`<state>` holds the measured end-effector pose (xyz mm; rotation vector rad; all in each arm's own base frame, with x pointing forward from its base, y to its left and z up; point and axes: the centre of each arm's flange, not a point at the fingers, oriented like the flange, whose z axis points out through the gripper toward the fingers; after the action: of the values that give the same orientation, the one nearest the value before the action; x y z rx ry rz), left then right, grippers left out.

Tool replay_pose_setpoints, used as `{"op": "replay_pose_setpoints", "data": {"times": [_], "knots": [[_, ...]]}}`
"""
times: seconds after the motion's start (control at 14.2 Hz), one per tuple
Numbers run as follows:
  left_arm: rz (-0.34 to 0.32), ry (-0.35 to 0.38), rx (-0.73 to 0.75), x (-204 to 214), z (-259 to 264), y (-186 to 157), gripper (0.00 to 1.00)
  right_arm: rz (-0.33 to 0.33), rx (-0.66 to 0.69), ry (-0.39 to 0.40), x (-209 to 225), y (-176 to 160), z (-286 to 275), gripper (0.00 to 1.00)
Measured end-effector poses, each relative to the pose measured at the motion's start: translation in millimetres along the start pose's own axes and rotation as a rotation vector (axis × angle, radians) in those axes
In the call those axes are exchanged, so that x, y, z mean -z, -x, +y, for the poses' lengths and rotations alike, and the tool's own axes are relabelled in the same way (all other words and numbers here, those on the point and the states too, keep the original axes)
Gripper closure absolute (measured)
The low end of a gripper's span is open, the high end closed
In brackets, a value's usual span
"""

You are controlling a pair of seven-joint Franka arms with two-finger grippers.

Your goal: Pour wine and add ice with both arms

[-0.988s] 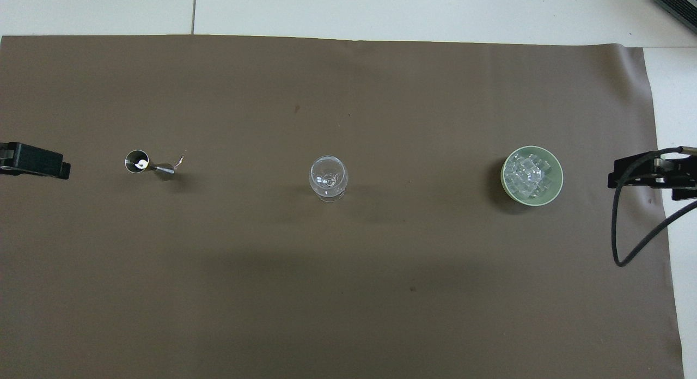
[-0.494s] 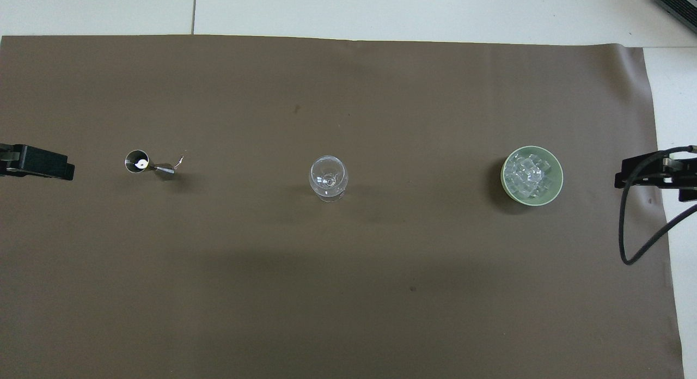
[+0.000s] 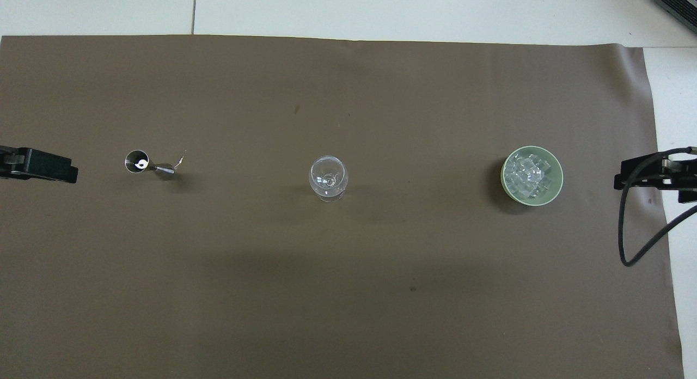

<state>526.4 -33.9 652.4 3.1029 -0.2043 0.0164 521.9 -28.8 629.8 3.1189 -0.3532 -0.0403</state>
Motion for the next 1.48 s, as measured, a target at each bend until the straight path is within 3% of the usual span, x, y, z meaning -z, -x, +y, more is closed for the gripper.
{"op": "replay_pose_setpoints", "data": {"times": [0.42, 0.78, 1.48], "knots": [[0.035, -0.003, 0.001, 4, -1, -2, 0.0, -0.001, -0.021, -0.002, 0, -2, 12, 0.0], [0.047, -0.003, 0.004, 10, -2, -2, 0.0, -0.001, 0.041, 0.0, 0, -1, 8, 0.0], [0.026, 0.004, 0.01, -2, -6, -26, 0.0, -0.001, 0.052, 0.001, 0, 0, 2, 0.0]]}}
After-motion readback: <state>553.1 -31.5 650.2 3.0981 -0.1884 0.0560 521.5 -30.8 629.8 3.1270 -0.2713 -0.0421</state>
